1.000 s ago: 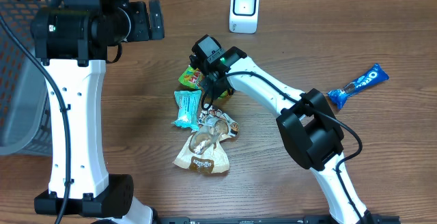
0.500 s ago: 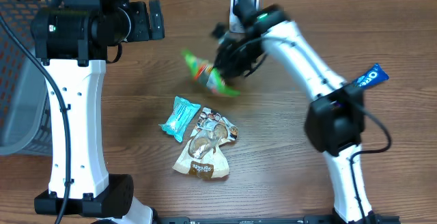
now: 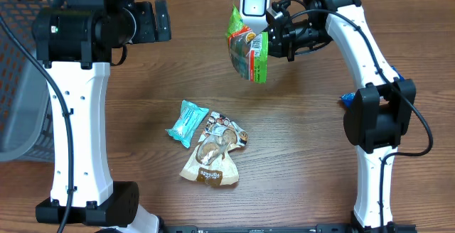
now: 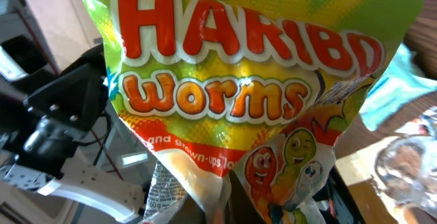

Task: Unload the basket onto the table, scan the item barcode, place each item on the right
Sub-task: 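Carry the Haribo bag up to the white scanner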

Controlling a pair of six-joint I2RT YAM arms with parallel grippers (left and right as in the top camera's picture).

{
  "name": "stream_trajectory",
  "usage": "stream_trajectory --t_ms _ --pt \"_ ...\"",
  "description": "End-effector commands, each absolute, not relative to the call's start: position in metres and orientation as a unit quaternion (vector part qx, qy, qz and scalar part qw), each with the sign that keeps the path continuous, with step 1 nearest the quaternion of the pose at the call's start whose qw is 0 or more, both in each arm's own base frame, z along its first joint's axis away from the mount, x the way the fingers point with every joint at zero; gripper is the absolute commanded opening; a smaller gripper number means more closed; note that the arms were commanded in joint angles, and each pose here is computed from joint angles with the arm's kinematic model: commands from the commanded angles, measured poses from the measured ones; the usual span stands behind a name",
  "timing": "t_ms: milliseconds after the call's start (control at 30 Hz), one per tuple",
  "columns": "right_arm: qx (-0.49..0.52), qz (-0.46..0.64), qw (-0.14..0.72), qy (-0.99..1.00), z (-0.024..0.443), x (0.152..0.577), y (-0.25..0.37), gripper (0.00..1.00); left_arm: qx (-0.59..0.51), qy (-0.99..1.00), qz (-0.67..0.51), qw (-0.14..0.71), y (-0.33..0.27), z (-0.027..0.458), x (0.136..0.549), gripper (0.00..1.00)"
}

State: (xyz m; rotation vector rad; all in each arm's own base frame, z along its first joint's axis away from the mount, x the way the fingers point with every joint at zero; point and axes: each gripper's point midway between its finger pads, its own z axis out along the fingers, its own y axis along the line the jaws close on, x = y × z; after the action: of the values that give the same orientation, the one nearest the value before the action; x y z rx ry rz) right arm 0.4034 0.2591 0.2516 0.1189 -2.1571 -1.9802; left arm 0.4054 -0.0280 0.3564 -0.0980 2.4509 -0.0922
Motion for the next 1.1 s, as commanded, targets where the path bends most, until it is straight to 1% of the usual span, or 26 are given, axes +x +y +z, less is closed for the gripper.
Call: stream_trajectory --t_ms 0,267,467,767,1067 --pt "0.115 -0.713 0.035 -0.691 0.339 0.377 0.257 0.04 -0.028 0.941 -0.033 0.335 -0.029 0.355 0.406 1.00" --pt "0.222 -0.709 -0.074 -0.665 0.421 0.334 0.247 0.04 -0.028 0.941 -0.033 0.335 -0.029 0.355 0.406 1.00" --pt "0.266 -0.702 -0.119 -0.649 0.453 0.317 0.243 0.04 -0.028 0.941 -0.033 0.335 -0.029 0.355 0.406 1.00" --pt "0.273 -0.698 -0.129 -0.649 0.453 0.319 0.243 0.04 -0.028 0.941 -0.033 0.335 -0.029 0.355 0.406 1.00" --pt "0.264 -0.662 -0.153 -0.685 0.439 0.332 0.245 0.04 -0.028 0.941 -0.033 0.335 -0.029 0.355 0.406 1.00"
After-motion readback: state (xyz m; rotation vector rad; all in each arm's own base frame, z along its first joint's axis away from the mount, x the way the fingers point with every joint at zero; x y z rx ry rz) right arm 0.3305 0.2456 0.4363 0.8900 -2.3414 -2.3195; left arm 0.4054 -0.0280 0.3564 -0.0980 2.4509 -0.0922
